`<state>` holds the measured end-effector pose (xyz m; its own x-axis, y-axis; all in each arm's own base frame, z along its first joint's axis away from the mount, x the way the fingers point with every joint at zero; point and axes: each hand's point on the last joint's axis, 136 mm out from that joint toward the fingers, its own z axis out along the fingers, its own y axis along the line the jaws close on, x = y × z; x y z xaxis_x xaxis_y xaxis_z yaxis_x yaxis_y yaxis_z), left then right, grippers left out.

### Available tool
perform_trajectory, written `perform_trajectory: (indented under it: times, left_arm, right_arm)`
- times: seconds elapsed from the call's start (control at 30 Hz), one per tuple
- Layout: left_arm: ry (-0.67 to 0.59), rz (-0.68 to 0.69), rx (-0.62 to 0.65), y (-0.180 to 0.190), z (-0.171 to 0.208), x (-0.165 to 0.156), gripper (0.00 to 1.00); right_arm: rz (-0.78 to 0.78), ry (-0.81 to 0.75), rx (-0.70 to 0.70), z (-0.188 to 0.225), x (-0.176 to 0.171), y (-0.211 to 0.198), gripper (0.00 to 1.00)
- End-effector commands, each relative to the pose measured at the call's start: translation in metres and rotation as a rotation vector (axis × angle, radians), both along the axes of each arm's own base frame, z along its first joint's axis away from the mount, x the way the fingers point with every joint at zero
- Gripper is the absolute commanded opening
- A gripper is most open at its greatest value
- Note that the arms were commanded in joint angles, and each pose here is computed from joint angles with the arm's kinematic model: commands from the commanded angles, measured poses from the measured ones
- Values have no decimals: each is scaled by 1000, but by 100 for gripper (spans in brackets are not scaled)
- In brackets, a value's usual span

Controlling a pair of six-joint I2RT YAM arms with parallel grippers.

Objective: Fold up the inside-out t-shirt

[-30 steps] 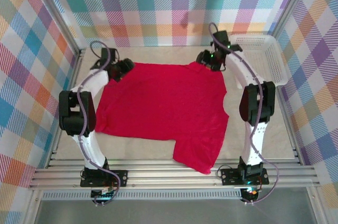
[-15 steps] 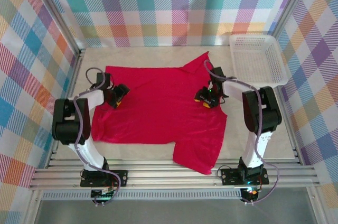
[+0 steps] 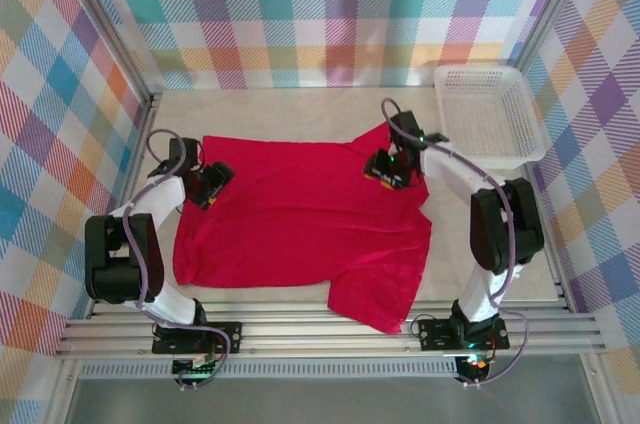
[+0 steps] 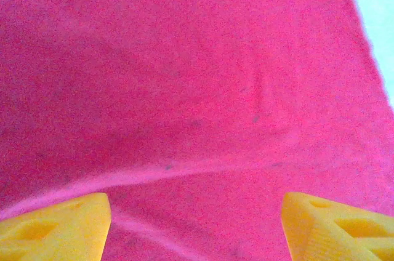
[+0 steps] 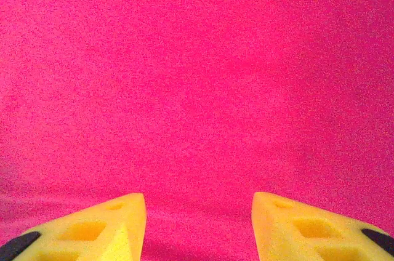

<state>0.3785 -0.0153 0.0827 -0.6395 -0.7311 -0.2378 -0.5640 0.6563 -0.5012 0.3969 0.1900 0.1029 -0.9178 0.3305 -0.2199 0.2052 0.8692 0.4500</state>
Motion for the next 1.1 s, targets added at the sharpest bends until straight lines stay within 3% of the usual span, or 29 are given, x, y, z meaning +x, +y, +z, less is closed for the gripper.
perform_trajectory:
  times: [0.0, 0.2, 0.3, 0.9, 1.0, 1.07]
  left_arm:
    - [-47, -11, 30, 5, 22, 5, 72]
    - [-67, 31, 147, 26, 26, -5, 72]
    - [-106, 77, 192, 40, 34, -9, 77]
    - [-163, 110, 182, 52, 65, -15, 79]
    - [-168, 110, 183, 52, 69, -16, 79]
    - [-172, 110, 181, 51, 71, -16, 79]
  right_arm:
    - [-36, 0, -63, -24, 37, -4, 48]
    - [-34, 0, -137, -41, 90, 1, 49]
    - [-44, -14, -169, -43, 102, -2, 49]
    - [-64, 32, -165, -71, 120, 1, 46]
    - [-67, 36, -163, -71, 122, 2, 38]
    - [-67, 30, -164, -68, 122, 2, 23]
